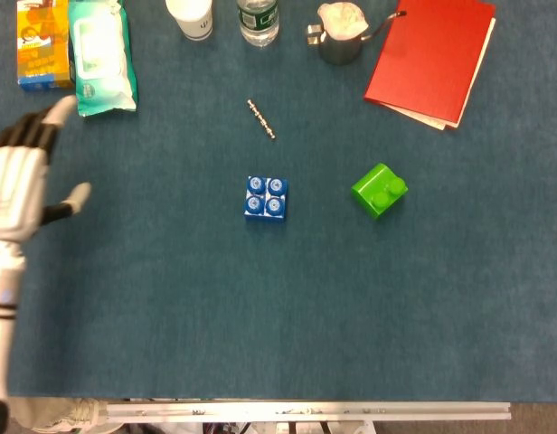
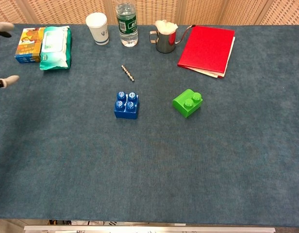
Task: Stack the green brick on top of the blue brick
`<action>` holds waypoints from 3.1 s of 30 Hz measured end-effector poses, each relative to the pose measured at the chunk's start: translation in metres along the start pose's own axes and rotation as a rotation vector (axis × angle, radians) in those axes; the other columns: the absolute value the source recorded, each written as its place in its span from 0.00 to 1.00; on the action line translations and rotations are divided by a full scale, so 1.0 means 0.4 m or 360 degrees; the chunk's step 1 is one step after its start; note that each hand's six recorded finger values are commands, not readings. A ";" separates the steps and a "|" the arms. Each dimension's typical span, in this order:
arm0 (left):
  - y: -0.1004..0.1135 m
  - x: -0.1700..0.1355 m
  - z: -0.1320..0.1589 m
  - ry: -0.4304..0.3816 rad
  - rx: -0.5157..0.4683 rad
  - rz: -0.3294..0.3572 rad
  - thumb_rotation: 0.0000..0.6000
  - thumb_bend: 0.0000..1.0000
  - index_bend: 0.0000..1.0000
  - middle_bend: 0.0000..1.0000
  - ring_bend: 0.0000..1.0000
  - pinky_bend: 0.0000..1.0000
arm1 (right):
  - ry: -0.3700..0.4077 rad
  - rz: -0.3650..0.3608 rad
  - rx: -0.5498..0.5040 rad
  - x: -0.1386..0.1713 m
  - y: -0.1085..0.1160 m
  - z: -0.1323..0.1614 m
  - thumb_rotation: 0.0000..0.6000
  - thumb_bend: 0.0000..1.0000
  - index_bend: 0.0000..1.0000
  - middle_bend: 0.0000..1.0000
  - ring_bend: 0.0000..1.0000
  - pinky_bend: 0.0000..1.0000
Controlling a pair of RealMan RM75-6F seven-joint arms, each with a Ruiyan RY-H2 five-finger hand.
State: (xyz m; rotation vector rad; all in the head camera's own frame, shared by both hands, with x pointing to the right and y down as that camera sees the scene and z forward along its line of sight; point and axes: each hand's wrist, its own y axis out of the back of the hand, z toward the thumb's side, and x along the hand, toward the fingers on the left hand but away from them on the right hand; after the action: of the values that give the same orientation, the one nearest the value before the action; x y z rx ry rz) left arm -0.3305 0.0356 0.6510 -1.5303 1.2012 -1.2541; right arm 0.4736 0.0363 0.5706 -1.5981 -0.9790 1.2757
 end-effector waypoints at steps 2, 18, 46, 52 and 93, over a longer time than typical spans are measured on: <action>0.010 -0.032 -0.034 0.0042 0.0015 0.0006 1.00 0.22 0.11 0.20 0.18 0.26 | 0.0049 0.0025 0.0011 -0.014 -0.008 0.020 1.00 0.07 0.30 0.37 0.30 0.45; 0.040 -0.148 -0.090 0.0082 0.0001 0.0006 1.00 0.22 0.13 0.21 0.18 0.23 | 0.0516 0.0256 0.0157 -0.178 -0.115 0.252 1.00 0.06 0.32 0.39 0.30 0.45; 0.047 -0.203 -0.105 0.0055 -0.0095 -0.0059 1.00 0.22 0.13 0.21 0.18 0.20 | 0.0772 0.0520 0.0457 -0.373 -0.364 0.490 1.00 0.05 0.33 0.39 0.30 0.45; 0.050 -0.207 -0.107 0.0055 -0.0122 -0.0064 1.00 0.22 0.13 0.21 0.18 0.20 | 0.0795 0.0557 0.0511 -0.384 -0.397 0.506 1.00 0.05 0.33 0.39 0.30 0.45; 0.058 -0.216 -0.120 0.0076 -0.0173 -0.0063 1.00 0.22 0.13 0.21 0.18 0.20 | 0.0901 0.0515 0.0442 -0.420 -0.389 0.612 1.00 0.25 0.52 0.52 0.44 0.50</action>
State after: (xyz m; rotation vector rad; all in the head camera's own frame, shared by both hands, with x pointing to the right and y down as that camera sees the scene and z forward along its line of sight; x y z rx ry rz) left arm -0.3866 0.1138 0.6188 -1.6176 1.2938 -1.2757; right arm 0.1933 -0.0332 0.7409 -1.7918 -0.1905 1.0140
